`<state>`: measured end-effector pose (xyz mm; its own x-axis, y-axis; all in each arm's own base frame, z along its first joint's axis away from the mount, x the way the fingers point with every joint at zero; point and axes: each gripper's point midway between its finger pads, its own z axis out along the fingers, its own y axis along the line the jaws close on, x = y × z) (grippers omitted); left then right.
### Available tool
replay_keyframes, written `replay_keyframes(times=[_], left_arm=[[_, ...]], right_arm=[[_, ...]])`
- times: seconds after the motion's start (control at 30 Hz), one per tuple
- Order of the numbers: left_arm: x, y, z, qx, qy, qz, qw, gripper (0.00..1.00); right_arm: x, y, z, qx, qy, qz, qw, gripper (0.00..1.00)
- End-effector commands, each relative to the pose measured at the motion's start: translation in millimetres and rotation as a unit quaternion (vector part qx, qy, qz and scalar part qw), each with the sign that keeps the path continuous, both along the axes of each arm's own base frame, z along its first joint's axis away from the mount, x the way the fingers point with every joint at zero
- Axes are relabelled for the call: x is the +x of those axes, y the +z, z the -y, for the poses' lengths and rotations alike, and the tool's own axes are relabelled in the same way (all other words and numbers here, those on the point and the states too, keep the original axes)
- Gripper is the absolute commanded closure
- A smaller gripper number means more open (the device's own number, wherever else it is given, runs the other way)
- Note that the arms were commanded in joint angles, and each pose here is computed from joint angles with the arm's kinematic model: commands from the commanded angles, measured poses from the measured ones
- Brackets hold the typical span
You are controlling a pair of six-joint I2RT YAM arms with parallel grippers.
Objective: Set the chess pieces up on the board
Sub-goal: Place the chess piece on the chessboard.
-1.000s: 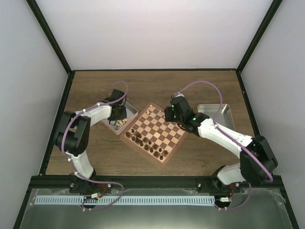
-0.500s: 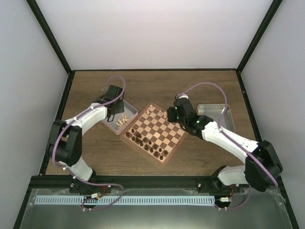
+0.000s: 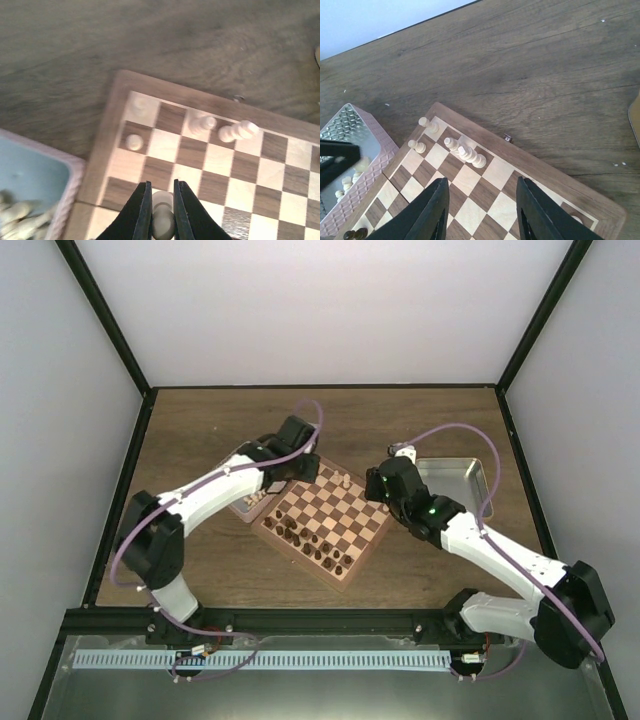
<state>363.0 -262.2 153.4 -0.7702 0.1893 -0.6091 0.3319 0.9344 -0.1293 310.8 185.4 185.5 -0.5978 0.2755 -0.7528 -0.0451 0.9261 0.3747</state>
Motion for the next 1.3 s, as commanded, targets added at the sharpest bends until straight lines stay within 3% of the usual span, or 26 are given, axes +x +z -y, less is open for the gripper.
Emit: replay_keyframes(times=[0.0, 0.33, 0.7, 1.27], left_arm=[[-10.3, -30.7, 26.3, 0.034, -0.046, -0.045, 0.997, 0.91], [16.4, -66.9, 48.9, 0.08, -0.04, -0.068, 0.994, 0.9], [23.3, -89.6, 39.1, 0.121, -0.022, -0.082, 0.989, 0.89], [30.4, -97.8, 40.6, 0.107, -0.026, -0.078, 0.991, 0.84]], right_arm=[[1.0, 7.0, 10.7, 0.009, -0.028, 0.015, 0.999, 0.61], [1.2, 5.7, 14.6, 0.001, -0.033, 0.017, 0.999, 0.59], [2.3, 3.3, 16.4, -0.001, -0.035, 0.016, 0.999, 0.59], [0.3, 3.2, 17.3, -0.004, -0.034, 0.011, 0.999, 0.58]])
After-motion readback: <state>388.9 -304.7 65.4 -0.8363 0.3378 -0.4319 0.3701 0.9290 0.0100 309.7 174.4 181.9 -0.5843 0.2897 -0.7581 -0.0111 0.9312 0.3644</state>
